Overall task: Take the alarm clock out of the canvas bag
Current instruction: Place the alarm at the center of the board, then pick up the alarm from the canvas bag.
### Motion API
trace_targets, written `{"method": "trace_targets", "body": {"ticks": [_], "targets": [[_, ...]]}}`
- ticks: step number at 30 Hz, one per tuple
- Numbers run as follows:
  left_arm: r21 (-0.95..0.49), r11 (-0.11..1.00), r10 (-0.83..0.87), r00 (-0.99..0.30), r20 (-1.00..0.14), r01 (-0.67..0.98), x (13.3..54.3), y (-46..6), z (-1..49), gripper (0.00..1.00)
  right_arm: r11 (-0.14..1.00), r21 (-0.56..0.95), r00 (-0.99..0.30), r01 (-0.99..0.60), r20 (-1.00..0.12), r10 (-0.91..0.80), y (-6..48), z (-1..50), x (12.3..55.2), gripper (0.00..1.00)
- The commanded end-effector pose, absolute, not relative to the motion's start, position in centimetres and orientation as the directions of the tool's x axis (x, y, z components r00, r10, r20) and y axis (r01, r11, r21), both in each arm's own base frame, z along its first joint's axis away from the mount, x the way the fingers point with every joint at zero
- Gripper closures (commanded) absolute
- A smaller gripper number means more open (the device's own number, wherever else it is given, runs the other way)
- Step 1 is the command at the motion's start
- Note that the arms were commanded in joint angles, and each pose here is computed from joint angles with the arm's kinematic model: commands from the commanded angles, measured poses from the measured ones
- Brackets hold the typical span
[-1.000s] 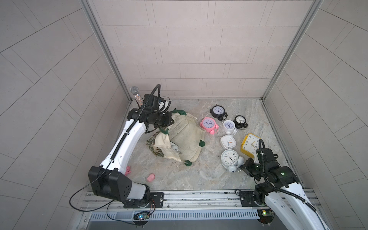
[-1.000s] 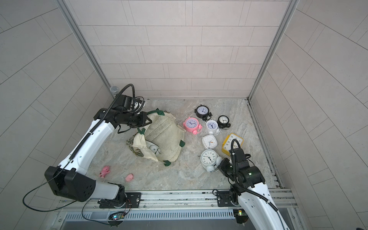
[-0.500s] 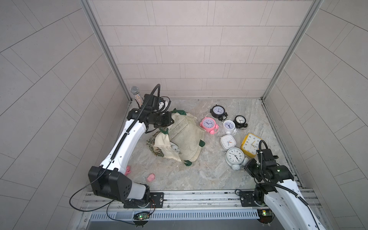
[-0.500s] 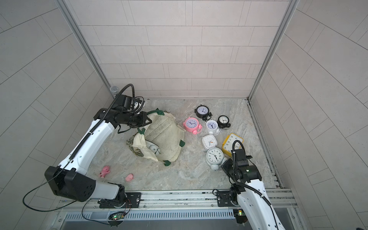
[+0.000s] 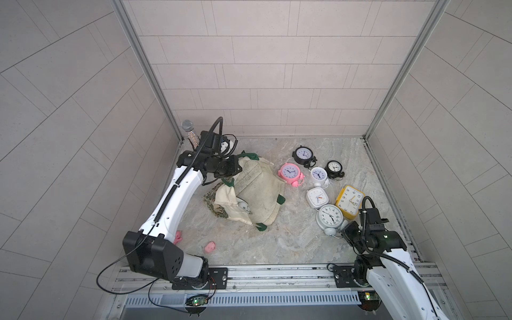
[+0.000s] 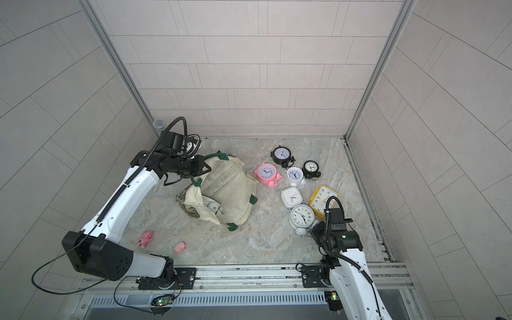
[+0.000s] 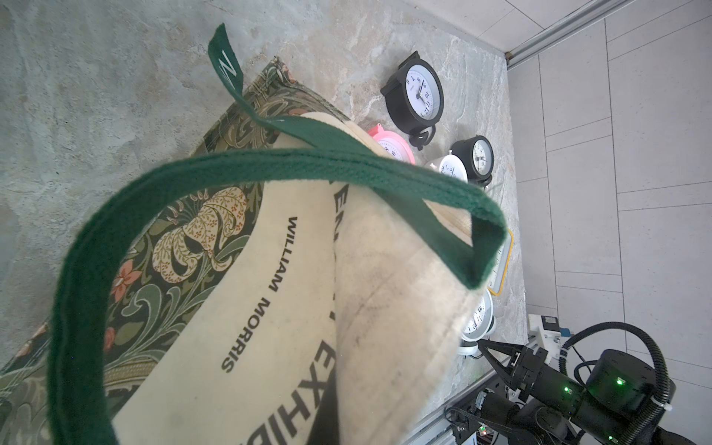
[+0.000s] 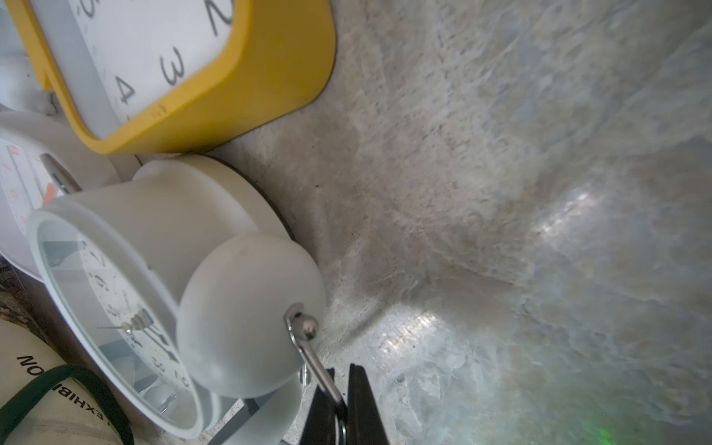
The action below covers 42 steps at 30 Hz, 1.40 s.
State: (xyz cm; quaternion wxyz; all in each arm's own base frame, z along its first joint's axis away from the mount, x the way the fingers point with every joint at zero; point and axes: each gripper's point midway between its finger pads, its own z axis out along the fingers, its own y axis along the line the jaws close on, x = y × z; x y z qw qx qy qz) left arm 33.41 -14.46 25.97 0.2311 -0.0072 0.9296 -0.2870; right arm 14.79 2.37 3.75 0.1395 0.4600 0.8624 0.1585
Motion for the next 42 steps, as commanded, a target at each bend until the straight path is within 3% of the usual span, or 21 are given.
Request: {"method": "trace_targets", "body": {"ticks": [1, 5, 10, 18, 22, 30, 36, 42], "targets": [[-0.531, 0.838, -0.153, -0.880, -0.449, 0.126, 33.7, -14.2, 26.4, 1.00, 0.523, 0.394, -0.519, 0.756, -0.127, 0.846, 1.7, 3.5, 15.3, 0.94], [-0.533, 0.837, -0.154, -0.880, -0.450, 0.126, 33.7, -14.2, 26.4, 1.00, 0.521, 0.398, -0.522, 0.755, -0.118, 0.845, 1.8, 3.5, 15.4, 0.85], [-0.533, 0.837, -0.153, -0.880, -0.450, 0.127, 33.6, -14.2, 26.4, 1.00, 0.513, 0.413, -0.516, 0.752, -0.114, 0.849, 1.9, 3.8, 15.5, 0.66], [-0.533, 0.836, -0.155, -0.877, -0.455, 0.129, 33.7, -14.2, 26.7, 1.00, 0.524, 0.433, -0.522, 0.733, -0.135, 0.842, 1.9, 5.4, 16.0, 0.50], [-0.535, 0.835, -0.154, -0.877, -0.455, 0.131, 33.6, -14.3, 26.7, 1.00, 0.538, 0.430, -0.523, 0.725, -0.165, 0.836, 1.5, 6.7, 16.2, 0.37], [-0.544, 0.828, -0.155, -0.878, -0.452, 0.134, 33.6, -14.4, 26.9, 1.00, 0.625, 0.460, -0.541, 0.630, -0.318, 0.779, 0.5, 11.7, 18.3, 0.36], [-0.559, 0.817, -0.154, -0.880, -0.450, 0.142, 33.5, -14.7, 27.2, 1.00, 0.697, 0.608, -0.538, 0.380, -0.468, 0.701, 2.2, 19.2, 22.5, 0.39], [-0.581, 0.797, -0.145, -0.881, -0.450, 0.166, 33.1, -15.2, 27.7, 1.00, 0.638, 0.768, -0.509, 0.054, -0.529, 0.679, 5.9, 26.9, 25.9, 0.45]]}}
